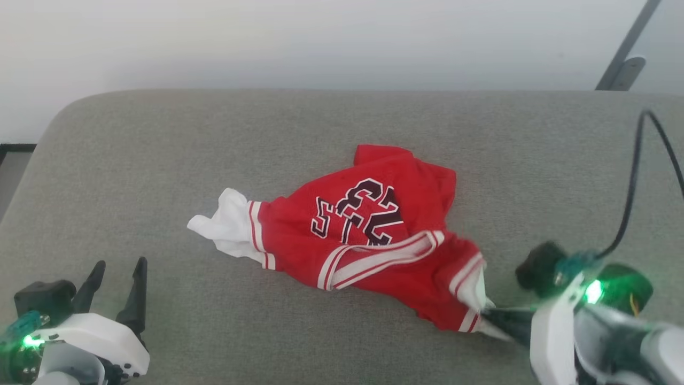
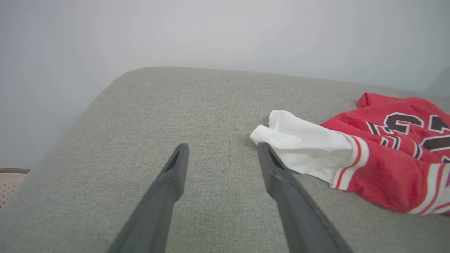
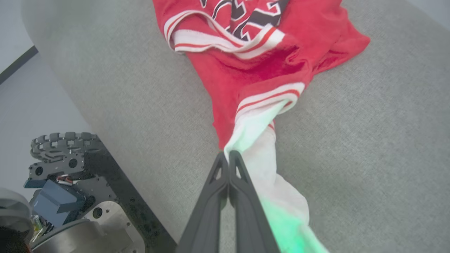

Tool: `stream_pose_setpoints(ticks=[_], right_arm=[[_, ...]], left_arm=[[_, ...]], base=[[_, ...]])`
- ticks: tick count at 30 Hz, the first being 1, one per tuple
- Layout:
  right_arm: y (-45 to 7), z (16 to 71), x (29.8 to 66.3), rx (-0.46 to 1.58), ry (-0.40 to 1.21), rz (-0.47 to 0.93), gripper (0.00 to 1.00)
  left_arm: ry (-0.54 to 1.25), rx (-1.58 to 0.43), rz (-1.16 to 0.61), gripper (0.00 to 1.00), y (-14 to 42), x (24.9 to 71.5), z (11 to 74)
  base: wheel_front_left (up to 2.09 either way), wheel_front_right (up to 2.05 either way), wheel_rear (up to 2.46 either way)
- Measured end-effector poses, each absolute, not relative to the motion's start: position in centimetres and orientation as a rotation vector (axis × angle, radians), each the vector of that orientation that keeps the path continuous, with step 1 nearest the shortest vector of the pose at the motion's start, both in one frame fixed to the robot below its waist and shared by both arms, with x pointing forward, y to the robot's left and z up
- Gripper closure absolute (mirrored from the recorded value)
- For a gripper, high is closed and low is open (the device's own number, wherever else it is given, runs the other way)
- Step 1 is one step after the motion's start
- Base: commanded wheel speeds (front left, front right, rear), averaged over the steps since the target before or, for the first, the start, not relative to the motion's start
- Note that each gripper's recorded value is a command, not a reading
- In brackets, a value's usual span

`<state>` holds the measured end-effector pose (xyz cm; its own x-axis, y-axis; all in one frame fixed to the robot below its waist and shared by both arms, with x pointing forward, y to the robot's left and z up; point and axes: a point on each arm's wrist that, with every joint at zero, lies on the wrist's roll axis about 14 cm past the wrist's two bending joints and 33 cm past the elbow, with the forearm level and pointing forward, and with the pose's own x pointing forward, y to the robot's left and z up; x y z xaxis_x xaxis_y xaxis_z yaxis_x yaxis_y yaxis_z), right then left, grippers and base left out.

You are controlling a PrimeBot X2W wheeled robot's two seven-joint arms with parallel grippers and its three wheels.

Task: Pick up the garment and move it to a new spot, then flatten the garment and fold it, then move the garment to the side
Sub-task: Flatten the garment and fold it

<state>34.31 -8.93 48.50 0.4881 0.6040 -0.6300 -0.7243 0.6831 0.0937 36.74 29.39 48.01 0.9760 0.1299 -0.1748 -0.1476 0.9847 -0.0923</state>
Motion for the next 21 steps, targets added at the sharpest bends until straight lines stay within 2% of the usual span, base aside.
stream_pose_setpoints(ticks=[5,10,12,13,21], right_arm=[[-9.1,45.8,30.5,-0.235,0.789,0.882,1.00],[-9.3,43.9,28.9,-0.238,0.855,0.908,1.00],[-9.4,43.6,29.0,-0.225,0.864,0.898,0.61],[-9.4,43.5,29.2,-0.209,0.864,0.890,0.00],[-9.9,45.0,31.3,-0.152,0.801,0.833,0.00]], left_arm=[[0.174,-0.114,0.143,0.00,29.4,36.8,47.7],[0.176,-0.120,0.153,0.00,29.6,36.9,47.5],[0.177,-0.121,0.154,0.00,29.6,36.8,47.4],[0.178,-0.121,0.154,0.00,29.6,36.8,47.4],[0.175,-0.118,0.153,0.00,29.8,36.9,47.5]], base=[[0.00,0.00,0.00],[0.00,0.00,0.00],[0.00,0.00,0.00],[0.00,0.00,0.00],[0.00,0.00,0.00]])
